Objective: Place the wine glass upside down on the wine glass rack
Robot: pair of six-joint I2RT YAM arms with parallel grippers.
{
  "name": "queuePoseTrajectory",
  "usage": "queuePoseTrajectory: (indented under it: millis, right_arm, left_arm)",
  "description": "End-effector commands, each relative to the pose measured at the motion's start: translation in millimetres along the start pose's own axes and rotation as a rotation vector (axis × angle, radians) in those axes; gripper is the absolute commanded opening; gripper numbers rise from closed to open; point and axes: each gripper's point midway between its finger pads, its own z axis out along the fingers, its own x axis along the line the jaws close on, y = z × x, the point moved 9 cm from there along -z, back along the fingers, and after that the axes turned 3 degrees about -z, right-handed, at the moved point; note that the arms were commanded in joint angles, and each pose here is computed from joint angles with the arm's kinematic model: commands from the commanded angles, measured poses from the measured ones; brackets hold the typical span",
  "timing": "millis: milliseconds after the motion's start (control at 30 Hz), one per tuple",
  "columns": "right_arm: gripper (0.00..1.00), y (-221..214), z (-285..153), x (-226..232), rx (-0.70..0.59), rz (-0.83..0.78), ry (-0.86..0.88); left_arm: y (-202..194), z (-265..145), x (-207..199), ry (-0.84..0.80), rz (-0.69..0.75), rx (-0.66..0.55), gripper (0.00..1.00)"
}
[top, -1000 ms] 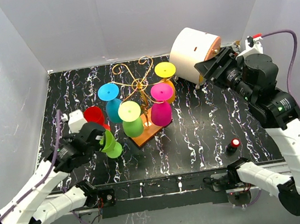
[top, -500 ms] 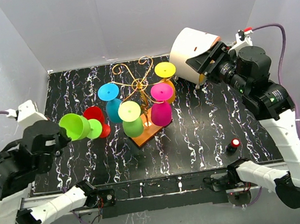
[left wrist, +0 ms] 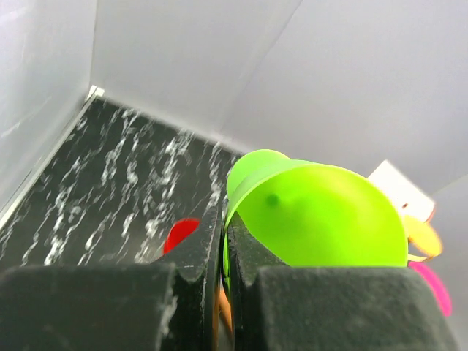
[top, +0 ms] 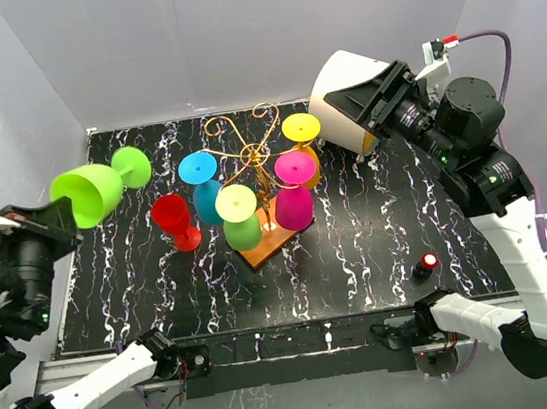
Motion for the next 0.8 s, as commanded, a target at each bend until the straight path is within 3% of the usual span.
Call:
queuePoseTrajectory:
  millis: [0, 133, 467, 767]
  right_arm:
    - [0.61, 8.8, -5.2, 27.4, -0.027, -0.012, 0.224]
    - [0.63, 9.4, -7.8, 34.1, -0.042, 0.004, 0.299]
    - [0.64, -15.0, 1.0, 48.1, -0.079, 0.156, 0.417]
    - [0.64, -63.7, 18.5, 97.2, -0.073, 0.235, 0.533]
  left_arm:
    - [45.2, 1.3, -26.7, -0.171, -0.077, -0.216, 0.00]
    - [57.1, 3.2, -55.0, -0.354, -0.127, -0.273, 0.00]
    - [48.2, 19.2, -121.5, -0.671, -0.271, -0.266, 0.00]
    - [34.2, 35.3, -161.2, -0.798, -0.270, -0.202, 0.00]
